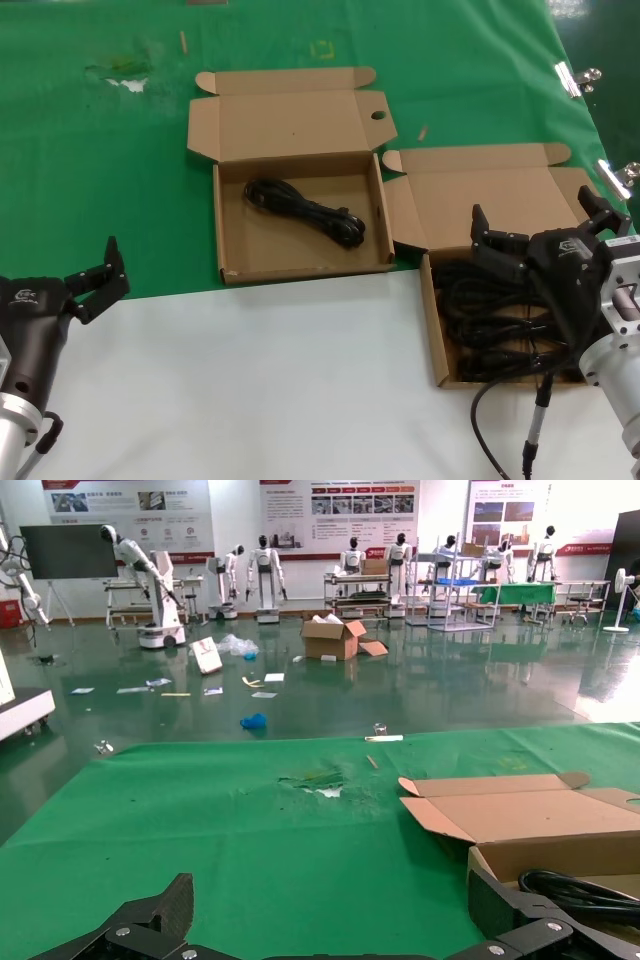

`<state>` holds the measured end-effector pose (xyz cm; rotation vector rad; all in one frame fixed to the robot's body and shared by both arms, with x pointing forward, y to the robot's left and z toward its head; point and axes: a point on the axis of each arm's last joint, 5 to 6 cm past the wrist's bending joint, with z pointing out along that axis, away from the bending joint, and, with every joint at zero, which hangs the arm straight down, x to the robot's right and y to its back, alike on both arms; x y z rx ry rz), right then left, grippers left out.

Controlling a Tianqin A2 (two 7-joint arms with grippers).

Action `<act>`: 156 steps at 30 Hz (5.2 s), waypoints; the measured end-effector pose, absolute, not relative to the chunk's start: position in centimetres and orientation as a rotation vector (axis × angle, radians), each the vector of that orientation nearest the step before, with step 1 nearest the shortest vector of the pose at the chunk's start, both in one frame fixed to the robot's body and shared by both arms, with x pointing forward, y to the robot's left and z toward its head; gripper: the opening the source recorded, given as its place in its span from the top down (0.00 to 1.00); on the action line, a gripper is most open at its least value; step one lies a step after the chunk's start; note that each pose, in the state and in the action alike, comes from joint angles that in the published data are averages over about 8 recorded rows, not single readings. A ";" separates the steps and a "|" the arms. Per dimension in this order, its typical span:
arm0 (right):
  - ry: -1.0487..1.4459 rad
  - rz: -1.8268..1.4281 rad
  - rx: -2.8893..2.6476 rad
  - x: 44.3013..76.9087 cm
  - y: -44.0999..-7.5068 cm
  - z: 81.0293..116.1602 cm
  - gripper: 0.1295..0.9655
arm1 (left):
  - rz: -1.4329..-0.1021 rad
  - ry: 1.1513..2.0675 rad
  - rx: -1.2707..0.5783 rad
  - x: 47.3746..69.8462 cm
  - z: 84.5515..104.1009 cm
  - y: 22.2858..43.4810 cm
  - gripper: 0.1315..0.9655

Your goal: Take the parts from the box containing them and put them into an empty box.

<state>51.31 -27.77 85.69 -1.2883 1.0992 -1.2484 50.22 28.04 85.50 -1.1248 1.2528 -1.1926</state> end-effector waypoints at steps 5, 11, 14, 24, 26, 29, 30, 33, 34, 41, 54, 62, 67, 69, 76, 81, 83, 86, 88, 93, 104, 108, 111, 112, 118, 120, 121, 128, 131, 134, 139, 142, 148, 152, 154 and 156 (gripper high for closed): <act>1.099 -1.248 -1.288 51.3 -27.8 85.7 0.00 | -1.193 1.253 -1.125 50.2 85.5 28.0 0.00; 1.099 -1.248 -1.288 51.3 -27.8 85.7 0.00 | -1.193 1.253 -1.125 50.2 85.5 28.0 0.00; 1.099 -1.248 -1.288 51.3 -27.8 85.7 0.00 | -1.193 1.253 -1.125 50.2 85.5 28.0 0.00; 1.099 -1.248 -1.288 51.3 -27.8 85.7 0.00 | -1.193 1.253 -1.125 50.2 85.5 28.0 0.00; 1.099 -1.248 -1.288 51.3 -27.8 85.7 0.00 | -1.193 1.253 -1.125 50.2 85.5 28.0 0.00; 1.099 -1.248 -1.288 51.3 -27.8 85.7 0.00 | -1.193 1.253 -1.125 50.2 85.5 28.0 0.00; 1.099 -1.248 -1.288 51.3 -27.8 85.7 0.00 | -1.193 1.253 -1.125 50.2 85.5 28.0 0.00; 1.099 -1.248 -1.288 51.3 -27.8 85.7 0.00 | -1.193 1.253 -1.125 50.2 85.5 28.0 0.00; 1.099 -1.248 -1.288 51.3 -27.8 85.7 0.00 | -1.193 1.253 -1.125 50.2 85.5 28.0 0.00; 1.099 -1.248 -1.288 51.3 -27.8 85.7 0.00 | -1.193 1.253 -1.125 50.2 85.5 28.0 0.00; 1.099 -1.248 -1.288 51.3 -27.8 85.7 0.00 | -1.193 1.253 -1.125 50.2 85.5 28.0 0.00; 1.099 -1.248 -1.288 51.3 -27.8 85.7 0.00 | -1.193 1.253 -1.125 50.2 85.5 28.0 0.00; 1.099 -1.248 -1.288 51.3 -27.8 85.7 0.00 | -1.193 1.253 -1.125 50.2 85.5 28.0 0.00; 1.099 -1.248 -1.288 51.3 -27.8 85.7 0.00 | -1.193 1.253 -1.125 50.2 85.5 28.0 0.00; 1.099 -1.248 -1.288 51.3 -27.8 85.7 0.00 | -1.193 1.253 -1.125 50.2 85.5 28.0 0.00; 1.099 -1.248 -1.288 51.3 -27.8 85.7 0.00 | -1.193 1.253 -1.125 50.2 85.5 28.0 0.00; 1.099 -1.248 -1.288 51.3 -27.8 85.7 0.00 | -1.193 1.253 -1.125 50.2 85.5 28.0 0.00; 1.099 -1.248 -1.288 51.3 -27.8 85.7 0.00 | -1.193 1.253 -1.125 50.2 85.5 28.0 0.00; 1.099 -1.248 -1.288 51.3 -27.8 85.7 0.00 | -1.193 1.252 -1.125 50.2 85.5 28.0 0.00; 1.099 -1.248 -1.288 51.3 -27.8 85.7 0.00 | -1.193 1.253 -1.125 50.2 85.5 28.0 0.00; 1.099 -1.248 -1.288 51.3 -27.8 85.7 0.00 | -1.193 1.253 -1.125 50.2 85.5 28.0 0.00; 1.099 -1.248 -1.288 51.3 -27.8 85.7 0.00 | -1.193 1.253 -1.125 50.2 85.5 28.0 0.00; 1.099 -1.248 -1.288 51.3 -27.8 85.7 0.00 | -1.193 1.253 -1.125 50.2 85.5 28.0 0.00; 1.099 -1.248 -1.288 51.3 -27.8 85.7 0.00 | -1.193 1.253 -1.125 50.2 85.5 28.0 0.00; 1.099 -1.248 -1.288 51.3 -27.8 85.7 0.00 | -1.193 1.253 -1.125 50.2 85.5 28.0 0.00; 1.099 -1.248 -1.288 51.3 -27.8 85.7 0.00 | -1.192 1.253 -1.125 50.2 85.5 28.0 0.00; 1.099 -1.248 -1.288 51.3 -27.8 85.7 0.00 | -1.192 1.253 -1.125 50.2 85.5 28.0 0.00; 1.099 -1.248 -1.288 51.3 -27.8 85.7 0.00 | -1.193 1.253 -1.125 50.2 85.5 28.0 0.00; 1.099 -1.248 -1.288 51.3 -27.8 85.7 0.00 | -1.193 1.253 -1.125 50.2 85.5 28.0 0.00; 1.099 -1.248 -1.288 51.3 -27.8 85.7 0.00 | -1.193 1.253 -1.125 50.2 85.5 28.0 0.00; 1.099 -1.248 -1.288 51.3 -27.8 85.7 0.00 | -1.193 1.253 -1.125 50.2 85.5 28.0 0.00; 1.099 -1.248 -1.288 51.3 -27.8 85.7 0.00 | -1.193 1.253 -1.125 50.2 85.5 28.0 0.00; 1.099 -1.248 -1.288 51.3 -27.8 85.7 0.00 | -1.193 1.253 -1.125 50.2 85.5 28.0 0.00; 1.099 -1.248 -1.288 51.3 -27.8 85.7 0.00 | -1.193 1.253 -1.125 50.2 85.5 28.0 0.00; 1.099 -1.248 -1.288 51.3 -27.8 85.7 0.00 | -1.193 1.253 -1.125 50.2 85.5 28.0 0.00; 1.099 -1.248 -1.288 51.3 -27.8 85.7 0.00 | -1.193 1.253 -1.125 50.2 85.5 28.0 0.00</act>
